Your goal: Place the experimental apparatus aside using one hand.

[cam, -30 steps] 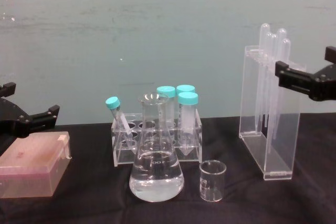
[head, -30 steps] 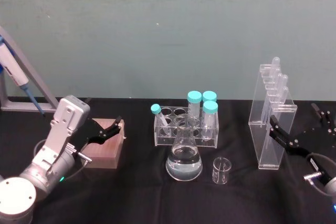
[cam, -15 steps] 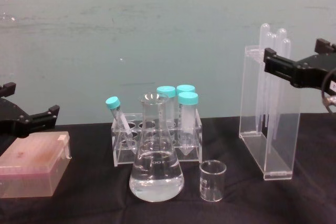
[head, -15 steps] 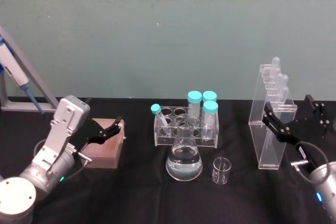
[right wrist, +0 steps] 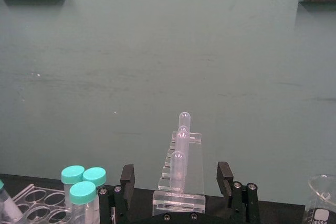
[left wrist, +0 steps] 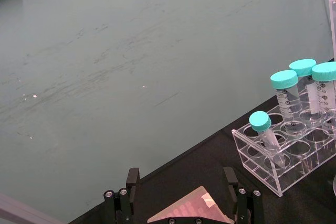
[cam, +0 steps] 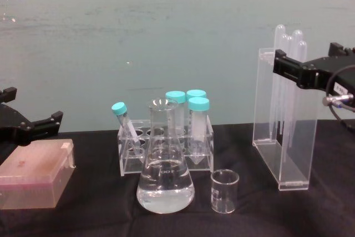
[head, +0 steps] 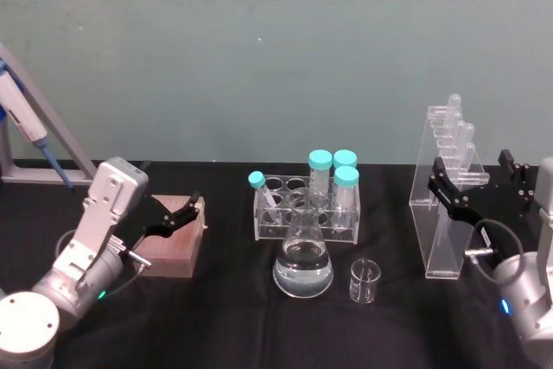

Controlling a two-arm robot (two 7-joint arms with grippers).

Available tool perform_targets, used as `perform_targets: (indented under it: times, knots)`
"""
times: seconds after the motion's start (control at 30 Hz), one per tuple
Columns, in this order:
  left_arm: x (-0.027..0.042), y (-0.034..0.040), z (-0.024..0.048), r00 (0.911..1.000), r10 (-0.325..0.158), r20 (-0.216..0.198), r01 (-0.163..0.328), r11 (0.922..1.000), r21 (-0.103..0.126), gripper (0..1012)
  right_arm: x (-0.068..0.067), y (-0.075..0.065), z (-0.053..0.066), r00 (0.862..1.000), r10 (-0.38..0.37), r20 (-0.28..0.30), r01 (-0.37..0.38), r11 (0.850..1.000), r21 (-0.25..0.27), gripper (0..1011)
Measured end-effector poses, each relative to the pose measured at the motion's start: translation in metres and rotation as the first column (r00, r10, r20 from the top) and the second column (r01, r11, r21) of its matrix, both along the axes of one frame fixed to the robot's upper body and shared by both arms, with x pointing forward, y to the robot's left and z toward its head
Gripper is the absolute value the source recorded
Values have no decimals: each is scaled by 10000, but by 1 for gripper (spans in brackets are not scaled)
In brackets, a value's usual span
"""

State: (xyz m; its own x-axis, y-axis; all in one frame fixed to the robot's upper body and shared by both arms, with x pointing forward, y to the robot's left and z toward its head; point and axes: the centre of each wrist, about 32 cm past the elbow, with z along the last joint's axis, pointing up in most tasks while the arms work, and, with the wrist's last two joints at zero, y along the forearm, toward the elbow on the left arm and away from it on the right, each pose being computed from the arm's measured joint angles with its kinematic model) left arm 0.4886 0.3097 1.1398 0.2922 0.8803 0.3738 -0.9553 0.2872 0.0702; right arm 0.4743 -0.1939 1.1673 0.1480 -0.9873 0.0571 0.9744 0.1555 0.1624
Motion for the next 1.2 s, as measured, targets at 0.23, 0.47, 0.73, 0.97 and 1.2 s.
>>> perform_targets:
  times: [0.23, 0.47, 0.73, 0.97, 1.2]
  knots:
    - [0, 0, 0, 10000, -1, 0, 1, 10000, 0, 1000, 75, 64, -7, 9997, -237, -106, 238, 9997, 79, 1000]
    - [0, 0, 0, 10000, 0, 0, 0, 10000, 0, 1000, 126, 117, -1, 9992, -385, -112, 386, 9991, 148, 1000]
    - [0, 0, 0, 10000, -1, 0, 1, 10000, -1, 1000, 141, 155, -1, 9983, -565, -153, 568, 9982, 213, 1000]
    - [0, 0, 0, 10000, 0, -1, 0, 10000, 0, 1000, 150, 180, -18, 9977, -624, -256, 631, 9976, 275, 1000]
    - [0, 0, 0, 10000, -1, -1, 1, 10000, 0, 1000, 162, 195, -29, 9983, -484, -317, 493, 9984, 285, 1000]
